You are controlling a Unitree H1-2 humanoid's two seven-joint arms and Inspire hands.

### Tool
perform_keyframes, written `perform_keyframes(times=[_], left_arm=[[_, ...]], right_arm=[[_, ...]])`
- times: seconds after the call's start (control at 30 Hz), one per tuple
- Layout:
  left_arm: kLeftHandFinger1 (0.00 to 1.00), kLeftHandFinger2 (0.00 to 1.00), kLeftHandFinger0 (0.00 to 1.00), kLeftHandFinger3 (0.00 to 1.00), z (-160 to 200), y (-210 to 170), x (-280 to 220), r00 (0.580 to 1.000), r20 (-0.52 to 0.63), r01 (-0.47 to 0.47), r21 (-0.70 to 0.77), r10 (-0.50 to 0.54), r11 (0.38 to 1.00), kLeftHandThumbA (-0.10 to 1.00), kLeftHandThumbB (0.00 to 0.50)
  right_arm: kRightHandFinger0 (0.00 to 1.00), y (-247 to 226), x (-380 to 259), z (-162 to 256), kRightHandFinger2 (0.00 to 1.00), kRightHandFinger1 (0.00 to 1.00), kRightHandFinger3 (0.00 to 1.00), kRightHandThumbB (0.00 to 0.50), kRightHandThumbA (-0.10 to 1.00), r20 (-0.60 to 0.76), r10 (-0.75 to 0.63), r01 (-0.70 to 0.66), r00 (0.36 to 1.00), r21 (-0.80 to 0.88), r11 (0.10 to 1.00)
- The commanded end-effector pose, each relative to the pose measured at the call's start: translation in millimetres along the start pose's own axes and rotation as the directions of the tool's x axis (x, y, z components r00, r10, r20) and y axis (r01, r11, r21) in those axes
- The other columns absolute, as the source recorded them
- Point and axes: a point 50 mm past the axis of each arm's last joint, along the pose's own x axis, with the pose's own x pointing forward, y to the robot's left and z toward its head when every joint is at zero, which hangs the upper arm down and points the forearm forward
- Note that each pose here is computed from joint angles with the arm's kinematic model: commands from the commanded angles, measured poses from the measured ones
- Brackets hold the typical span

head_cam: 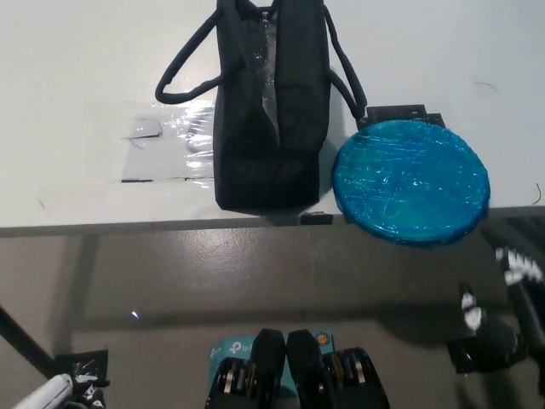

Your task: The robot uses its right hand to pick up a stack of plates kept in the middle of the desk and put it inside a bag kept next to it

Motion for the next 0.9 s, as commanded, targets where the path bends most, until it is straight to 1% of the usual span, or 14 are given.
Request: perform_keyframes(times=[0.0, 0.03, 0.07, 0.13, 0.17, 0.23, 0.33, 0.4, 0.43, 0.53, 0.63, 0.73, 0.8, 0.87], left_arm=[[0.74, 0.87, 0.79, 0.98, 3, 7, -5, 1.0, -0.028, -0.001, 0.03, 0.002, 1.0, 0.38, 0.0], [0.74, 0.87, 0.79, 0.98, 4, 7, -5, 1.0, -0.03, -0.001, 0.03, 0.002, 1.0, 0.37, 0.0], [0.74, 0.87, 0.79, 0.98, 5, 7, -5, 0.999, -0.032, 0.008, 0.036, -0.007, 0.999, 0.37, 0.0], [0.75, 0.88, 0.8, 1.0, 5, 7, -5, 0.999, -0.038, 0.013, 0.052, -0.011, 0.999, 0.38, 0.0], [0.75, 0.88, 0.79, 1.0, 4, 7, -4, 0.999, -0.041, 0.01, 0.044, -0.008, 0.999, 0.39, 0.0], [0.75, 0.88, 0.78, 1.0, 5, 8, -4, 0.999, -0.04, 0.013, 0.047, -0.011, 0.999, 0.39, 0.0], [0.75, 0.88, 0.78, 1.0, 6, 9, -4, 0.999, -0.038, 0.011, 0.042, -0.01, 0.999, 0.39, 0.0], [0.76, 0.89, 0.78, 1.0, 7, 11, -3, 0.999, -0.037, 0.012, 0.046, -0.01, 0.999, 0.39, 0.0], [0.76, 0.89, 0.77, 1.0, 7, 11, -3, 0.999, -0.037, 0.013, 0.041, -0.011, 0.999, 0.39, 0.0], [0.76, 0.89, 0.77, 1.0, 7, 13, -3, 0.999, -0.038, 0.015, 0.043, -0.013, 0.999, 0.39, 0.0], [0.75, 0.88, 0.76, 1.0, 8, 13, -3, 0.999, -0.039, 0.012, 0.049, -0.01, 0.999, 0.4, 0.0], [0.75, 0.87, 0.76, 1.0, 10, 14, -2, 0.999, -0.039, 0.011, 0.066, -0.009, 0.998, 0.42, 0.0], [0.75, 0.88, 0.78, 1.0, 10, 14, -2, 0.999, -0.039, 0.011, 0.053, -0.009, 0.999, 0.41, 0.0], [0.76, 0.87, 0.79, 1.0, 10, 14, -3, 0.999, -0.044, 0.014, 0.071, -0.011, 0.997, 0.48, 0.0]], right_arm=[[1.0, -24, 27, 33, 1.0, 1.0, 1.0, 0.237, 0.49, 0.102, -0.004, 0.014, 0.995, -0.1, 0.995], [1.0, -25, 27, 34, 1.0, 1.0, 1.0, 0.238, 0.5, 0.103, -0.003, 0.013, 0.995, -0.101, 0.995], [1.0, -27, 34, 47, 1.0, 1.0, 1.0, 0.274, 0.48, 0.15, -0.013, 0.03, 0.989, -0.113, 0.993], [1.0, -26, 39, 59, 1.0, 1.0, 1.0, 0.316, 0.49, 0.181, 0.002, 0.026, 0.984, -0.149, 0.989], [1.0, -24, 44, 70, 1.0, 1.0, 1.0, 0.398, 0.47, 0.199, 0.041, -0.005, 0.979, -0.177, 0.984], [1.0, -21, 47, 75, 1.0, 1.0, 1.0, 0.488, 0.52, 0.218, 0.067, -0.013, 0.974, -0.239, 0.971], [1.0, -16, 51, 80, 1.0, 1.0, 1.0, 0.5, 0.57, 0.232, 0.097, -0.024, 0.968, -0.3, 0.954], [1.0, -6, 56, 84, 1.0, 1.0, 1.0, 0.5, 0.52, 0.254, 0.137, -0.044, 0.958, -0.342, 0.939], [1.0, -3, 57, 85, 1.0, 1.0, 1.0, 0.5, 0.55, 0.25, 0.154, -0.057, 0.956, -0.355, 0.933], [1.0, 7, 61, 87, 1.0, 1.0, 1.0, 0.5, 0.57, 0.229, 0.196, -0.103, 0.953, -0.364, 0.926], [1.0, 16, 61, 85, 1.0, 1.0, 1.0, 0.5, 0.57, 0.19, 0.249, -0.167, 0.949, -0.366, 0.915], [1.0, 17, 62, 82, 1.0, 1.0, 1.0, 0.5, 0.57, 0.18, 0.258, -0.176, 0.949, -0.377, 0.909], [1.0, 15, 67, 71, 1.0, 1.0, 1.0, 0.5, 0.65, 0.129, 0.271, -0.196, 0.954, -0.417, 0.888], [1.0, 7, 76, 64, 1.0, 1.0, 1.0, 0.5, 0.61, 0.073, 0.263, -0.205, 0.962, -0.443, 0.873]])
